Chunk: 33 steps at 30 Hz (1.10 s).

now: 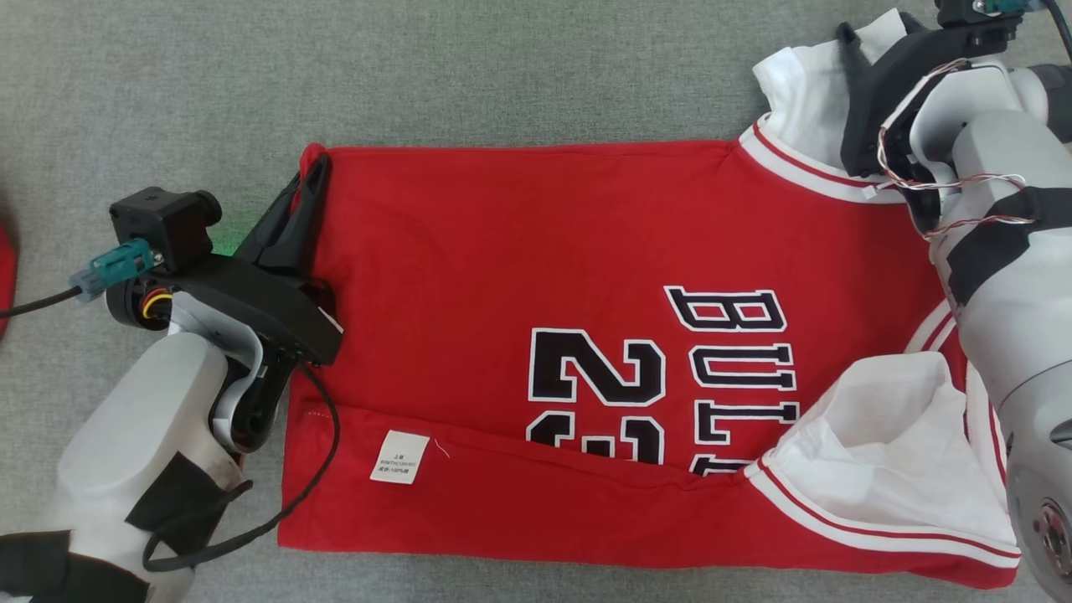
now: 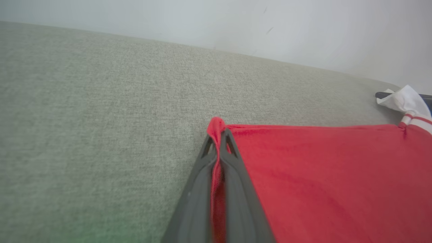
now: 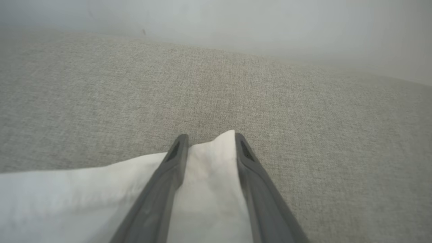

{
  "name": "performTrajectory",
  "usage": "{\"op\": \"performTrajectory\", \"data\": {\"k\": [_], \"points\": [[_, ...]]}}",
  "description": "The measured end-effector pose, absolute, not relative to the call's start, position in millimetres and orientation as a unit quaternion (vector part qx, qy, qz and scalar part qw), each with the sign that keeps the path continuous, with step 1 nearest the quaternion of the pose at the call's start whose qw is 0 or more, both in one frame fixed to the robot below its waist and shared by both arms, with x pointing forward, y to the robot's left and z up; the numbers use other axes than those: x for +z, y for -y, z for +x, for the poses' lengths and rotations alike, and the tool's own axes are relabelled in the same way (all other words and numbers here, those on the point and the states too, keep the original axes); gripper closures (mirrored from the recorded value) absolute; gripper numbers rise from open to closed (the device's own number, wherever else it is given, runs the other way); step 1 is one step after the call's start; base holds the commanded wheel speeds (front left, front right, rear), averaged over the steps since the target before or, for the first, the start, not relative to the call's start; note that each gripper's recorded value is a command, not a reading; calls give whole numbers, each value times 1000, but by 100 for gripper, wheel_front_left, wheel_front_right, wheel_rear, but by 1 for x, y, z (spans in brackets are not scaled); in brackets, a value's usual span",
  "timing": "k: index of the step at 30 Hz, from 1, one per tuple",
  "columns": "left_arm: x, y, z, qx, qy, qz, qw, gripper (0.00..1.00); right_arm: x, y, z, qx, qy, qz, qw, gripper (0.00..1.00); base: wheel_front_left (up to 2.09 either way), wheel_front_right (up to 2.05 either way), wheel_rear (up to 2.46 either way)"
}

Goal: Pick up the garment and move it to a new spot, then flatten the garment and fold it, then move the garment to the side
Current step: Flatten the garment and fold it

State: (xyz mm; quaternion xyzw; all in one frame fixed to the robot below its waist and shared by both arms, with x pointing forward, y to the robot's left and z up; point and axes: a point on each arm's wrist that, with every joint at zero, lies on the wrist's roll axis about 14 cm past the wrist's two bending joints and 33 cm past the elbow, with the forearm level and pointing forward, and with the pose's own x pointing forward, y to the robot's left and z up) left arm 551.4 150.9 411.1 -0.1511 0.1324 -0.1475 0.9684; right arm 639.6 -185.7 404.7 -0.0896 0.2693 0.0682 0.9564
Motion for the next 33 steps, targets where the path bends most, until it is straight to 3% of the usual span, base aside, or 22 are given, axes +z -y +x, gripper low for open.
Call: {"op": "performTrajectory", "data": {"k": [14,21,33], "points": [[416,-161,544,-130,-130,-153,971,100,471,187,638,66,-135,-79,985,100,0,0,0],[425,-157,532,-131,-126,-160,970,100,485,191,606,65,-90,-52,992,100,0,0,0],[448,-149,493,-129,-100,-168,972,100,491,211,501,67,-31,40,996,100,0,0,0]]}}
